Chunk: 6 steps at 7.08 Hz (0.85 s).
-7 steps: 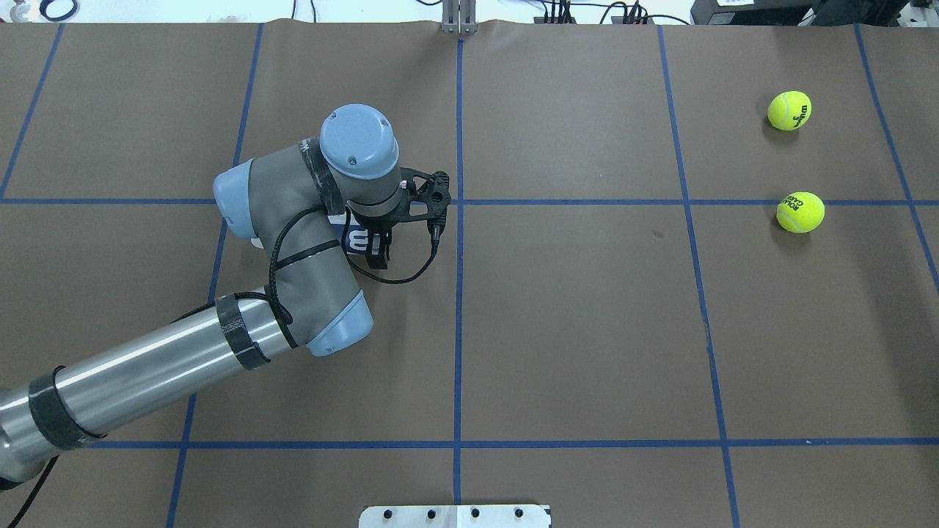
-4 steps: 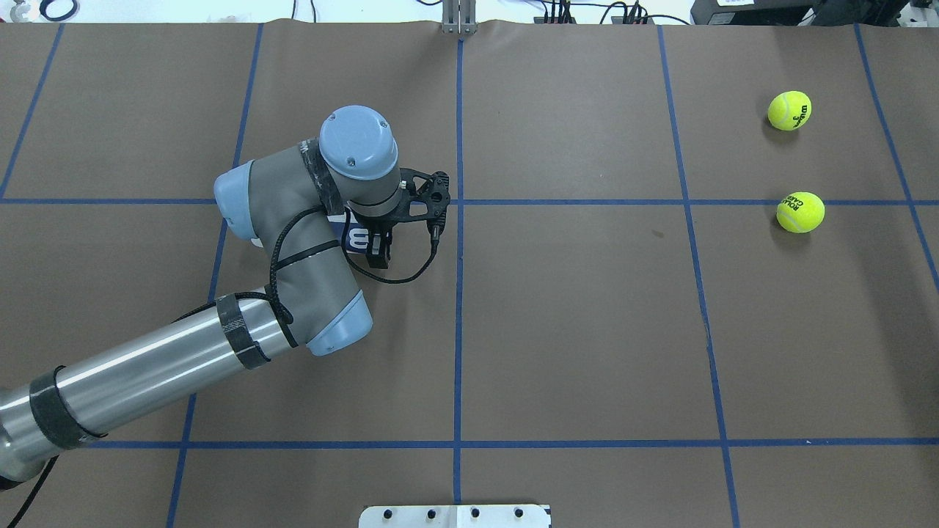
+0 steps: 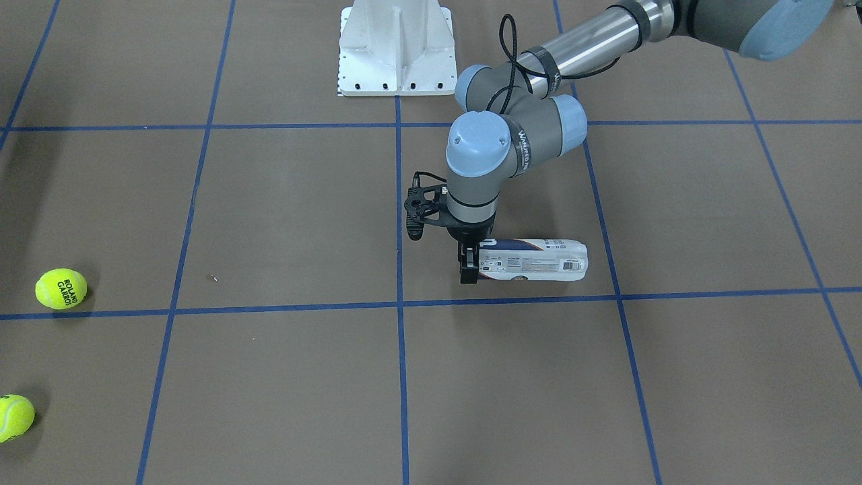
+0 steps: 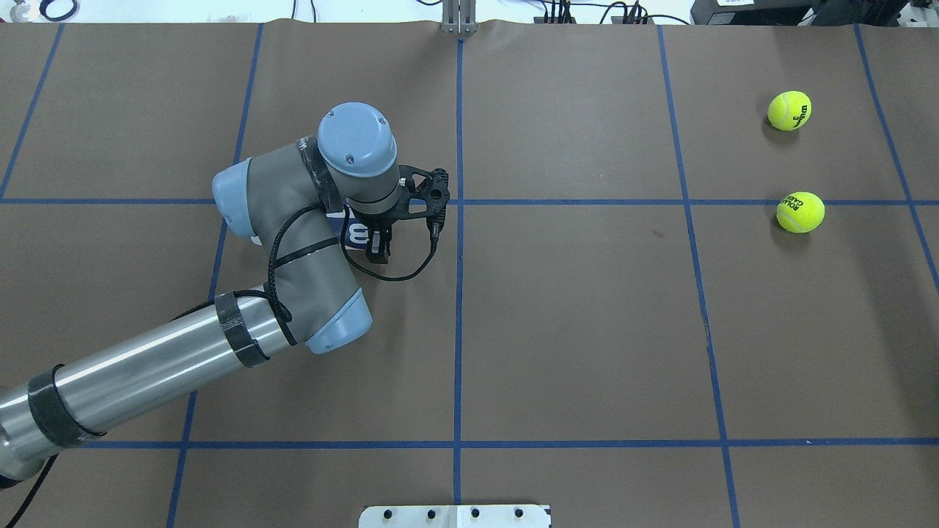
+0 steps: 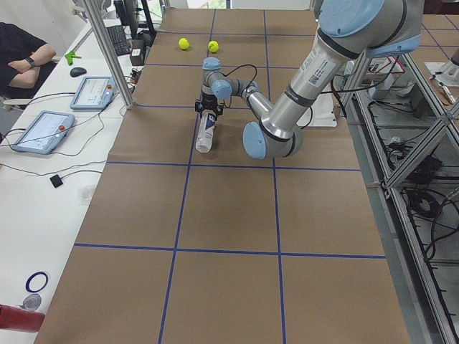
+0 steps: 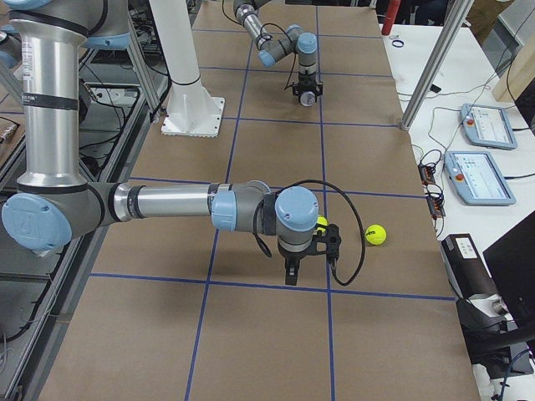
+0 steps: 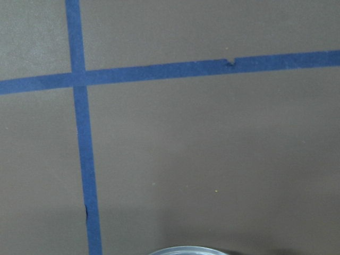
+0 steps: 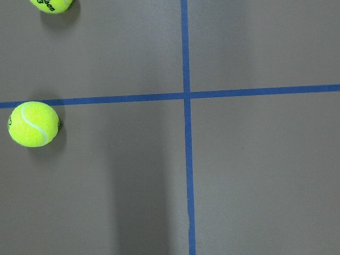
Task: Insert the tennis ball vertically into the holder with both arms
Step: 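Lower the left gripper and close it around the can's end, then lift the can with the left gripper and tilt it upright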
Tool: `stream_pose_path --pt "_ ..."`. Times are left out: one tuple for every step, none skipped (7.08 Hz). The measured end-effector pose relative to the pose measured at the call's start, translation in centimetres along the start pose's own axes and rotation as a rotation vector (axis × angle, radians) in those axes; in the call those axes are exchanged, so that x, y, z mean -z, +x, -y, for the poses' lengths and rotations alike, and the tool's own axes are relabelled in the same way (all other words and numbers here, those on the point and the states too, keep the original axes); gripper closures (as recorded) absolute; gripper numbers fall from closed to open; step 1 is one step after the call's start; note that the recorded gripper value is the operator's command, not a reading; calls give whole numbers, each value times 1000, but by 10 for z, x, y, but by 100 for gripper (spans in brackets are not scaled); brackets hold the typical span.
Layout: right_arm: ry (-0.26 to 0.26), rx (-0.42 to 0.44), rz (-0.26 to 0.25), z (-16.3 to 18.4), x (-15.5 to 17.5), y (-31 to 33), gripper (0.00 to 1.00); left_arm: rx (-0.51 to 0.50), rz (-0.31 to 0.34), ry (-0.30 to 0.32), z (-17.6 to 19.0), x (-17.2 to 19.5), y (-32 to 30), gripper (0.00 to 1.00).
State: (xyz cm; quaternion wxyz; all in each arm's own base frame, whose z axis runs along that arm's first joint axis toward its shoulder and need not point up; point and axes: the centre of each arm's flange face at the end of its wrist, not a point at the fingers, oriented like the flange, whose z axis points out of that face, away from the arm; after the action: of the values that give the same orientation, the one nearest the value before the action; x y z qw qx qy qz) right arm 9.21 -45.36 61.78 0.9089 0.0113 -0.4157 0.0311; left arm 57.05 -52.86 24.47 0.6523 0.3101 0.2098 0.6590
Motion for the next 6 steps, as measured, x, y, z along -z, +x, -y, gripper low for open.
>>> stream_pose_path --pt "0 0 0 0 0 0 1 3 3 1 -1 3 -2 37" --pt "1 2 0 1 1 -1 1 6 12 10 0 10 -4 37" --pt "3 5 1 2 2 -2 1 7 32 31 1 27 -8 37" --pt "7 9 1 2 3 -4 1 14 58 62 3 50 -11 37" --pt "10 13 2 2 5 -5 1 41 84 101 7 75 -12 37" --pt "12 16 2 2 6 -7 1 84 110 153 13 101 -11 37"
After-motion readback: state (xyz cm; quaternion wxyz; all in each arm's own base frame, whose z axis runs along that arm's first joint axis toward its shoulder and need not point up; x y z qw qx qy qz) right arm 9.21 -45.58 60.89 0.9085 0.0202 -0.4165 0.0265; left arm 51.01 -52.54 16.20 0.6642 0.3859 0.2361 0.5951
